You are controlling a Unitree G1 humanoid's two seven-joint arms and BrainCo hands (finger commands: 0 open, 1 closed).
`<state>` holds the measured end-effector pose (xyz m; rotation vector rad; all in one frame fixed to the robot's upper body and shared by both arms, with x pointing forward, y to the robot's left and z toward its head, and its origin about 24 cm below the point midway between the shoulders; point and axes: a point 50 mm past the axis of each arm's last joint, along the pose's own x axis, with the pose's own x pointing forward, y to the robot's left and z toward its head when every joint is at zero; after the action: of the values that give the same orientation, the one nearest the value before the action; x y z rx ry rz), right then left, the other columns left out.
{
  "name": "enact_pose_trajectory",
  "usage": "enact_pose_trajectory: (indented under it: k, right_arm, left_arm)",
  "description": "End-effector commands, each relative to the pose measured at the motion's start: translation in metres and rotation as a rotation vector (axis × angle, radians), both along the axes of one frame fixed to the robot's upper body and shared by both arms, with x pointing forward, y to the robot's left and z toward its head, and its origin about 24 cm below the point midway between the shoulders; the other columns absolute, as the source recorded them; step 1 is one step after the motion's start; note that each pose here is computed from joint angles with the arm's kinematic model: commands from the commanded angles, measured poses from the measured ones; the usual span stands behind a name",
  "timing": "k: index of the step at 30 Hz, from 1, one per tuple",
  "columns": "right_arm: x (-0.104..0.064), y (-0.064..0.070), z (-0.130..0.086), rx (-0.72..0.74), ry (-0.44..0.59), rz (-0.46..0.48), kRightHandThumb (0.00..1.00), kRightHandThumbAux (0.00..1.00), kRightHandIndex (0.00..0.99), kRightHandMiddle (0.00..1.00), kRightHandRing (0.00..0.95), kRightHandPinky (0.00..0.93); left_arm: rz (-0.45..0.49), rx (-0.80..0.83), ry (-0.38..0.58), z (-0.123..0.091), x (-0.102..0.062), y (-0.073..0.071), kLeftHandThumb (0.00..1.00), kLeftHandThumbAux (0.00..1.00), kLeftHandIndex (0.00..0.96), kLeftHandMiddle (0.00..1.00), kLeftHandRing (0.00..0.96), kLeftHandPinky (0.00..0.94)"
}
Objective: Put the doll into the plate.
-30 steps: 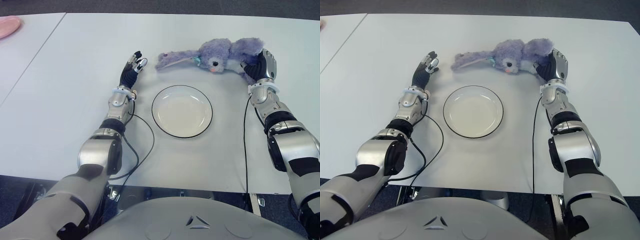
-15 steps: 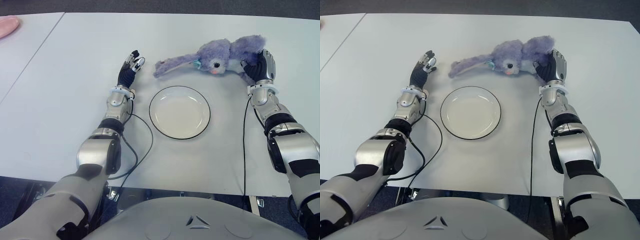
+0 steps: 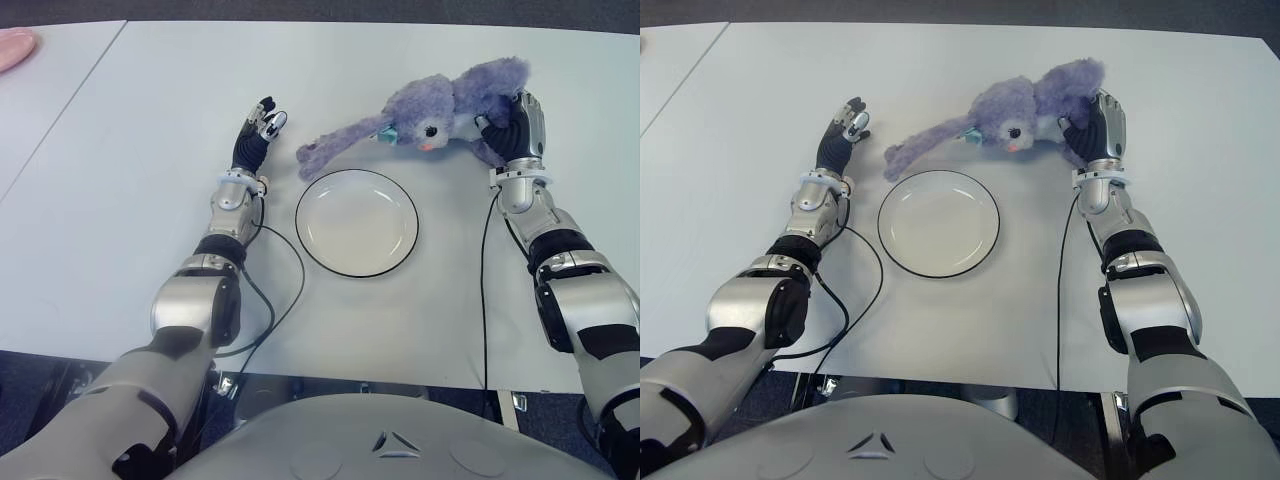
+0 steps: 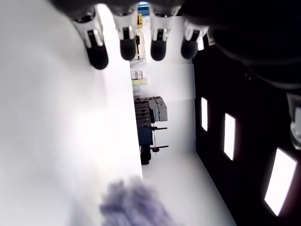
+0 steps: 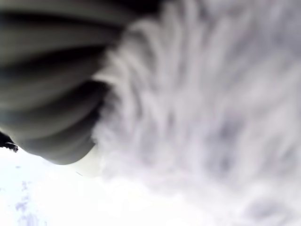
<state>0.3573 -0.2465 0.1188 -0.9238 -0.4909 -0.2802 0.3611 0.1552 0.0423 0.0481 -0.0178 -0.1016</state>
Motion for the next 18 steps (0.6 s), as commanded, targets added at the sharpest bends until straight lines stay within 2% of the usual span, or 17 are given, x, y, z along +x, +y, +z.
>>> enact_pose_trajectory:
  k: [1,9,18]
  right_arm:
    - [-0.007,0.015,-0.008,0.036,-0.038,0.082,0.693,0.726,0.437,0.889,0.886,0.874]
    - [-0.008,0.017,-0.005,0.035,-0.063,0.106,0.691,0.726,0.437,0.895,0.889,0.877]
    - [-0.01,0.023,0.01,0.092,-0.151,0.165,0.692,0.725,0.437,0.894,0.883,0.87]
  left_arm:
    - [0.053,-0.047,0.549,-0.12,-0.085,-0.002,0.0,0.419,0.011,0.071,0.057,0.044]
    - [0.056,-0.05,0.554,-0.12,-0.084,-0.003,0.0,0.422,0.009,0.074,0.058,0.039]
    - [0.053,-0.048,0.554,-0.12,-0.085,-0.003,0.0,0.427,0.007,0.075,0.056,0.032]
